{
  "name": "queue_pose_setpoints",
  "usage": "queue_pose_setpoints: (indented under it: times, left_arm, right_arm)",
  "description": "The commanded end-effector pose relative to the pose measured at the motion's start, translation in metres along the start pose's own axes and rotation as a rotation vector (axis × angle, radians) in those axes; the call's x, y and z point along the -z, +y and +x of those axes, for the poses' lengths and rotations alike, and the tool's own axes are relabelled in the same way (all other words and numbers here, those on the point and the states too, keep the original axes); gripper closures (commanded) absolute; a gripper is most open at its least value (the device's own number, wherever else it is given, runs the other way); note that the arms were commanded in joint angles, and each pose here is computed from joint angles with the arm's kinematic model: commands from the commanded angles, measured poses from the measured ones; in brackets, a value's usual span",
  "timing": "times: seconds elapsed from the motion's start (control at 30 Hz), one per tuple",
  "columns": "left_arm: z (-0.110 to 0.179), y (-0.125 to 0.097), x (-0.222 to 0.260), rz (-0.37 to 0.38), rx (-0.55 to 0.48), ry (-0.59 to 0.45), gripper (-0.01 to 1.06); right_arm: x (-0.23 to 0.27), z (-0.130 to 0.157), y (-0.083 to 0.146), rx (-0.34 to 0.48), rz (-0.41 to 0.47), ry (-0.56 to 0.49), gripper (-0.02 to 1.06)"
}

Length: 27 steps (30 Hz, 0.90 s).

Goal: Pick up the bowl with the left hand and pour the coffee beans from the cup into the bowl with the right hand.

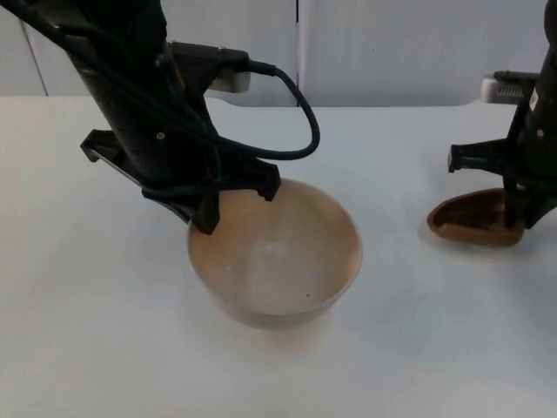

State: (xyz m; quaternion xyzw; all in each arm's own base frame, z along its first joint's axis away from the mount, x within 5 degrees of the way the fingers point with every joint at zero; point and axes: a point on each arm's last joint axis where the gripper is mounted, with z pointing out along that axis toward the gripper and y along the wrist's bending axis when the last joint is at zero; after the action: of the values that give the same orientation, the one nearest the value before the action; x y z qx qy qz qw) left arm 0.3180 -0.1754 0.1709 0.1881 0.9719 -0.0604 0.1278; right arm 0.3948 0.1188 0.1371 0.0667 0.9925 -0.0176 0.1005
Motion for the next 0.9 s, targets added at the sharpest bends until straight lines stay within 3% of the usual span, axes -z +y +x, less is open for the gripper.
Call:
queue_pose_setpoints:
  times: [0.0,0.33,0.87]
  left_arm:
    - [-0.001,-0.002,0.001,0.006,0.009,-0.004,1.05]
    - [-0.001,-0.002,0.001,0.006,0.009,-0.002,1.05]
    - [-0.001,-0.002,0.001,0.006,0.009,-0.002,1.05]
  right_arm:
    - [0.014,-0.003,-0.002,0.016,-0.005,-0.024,1.03]
    - [0.063,-0.002,-0.009,0.064,-0.023,-0.077,1.04]
    - [0.136,0.023,-0.028,0.214,-0.008,-0.023,1.04]
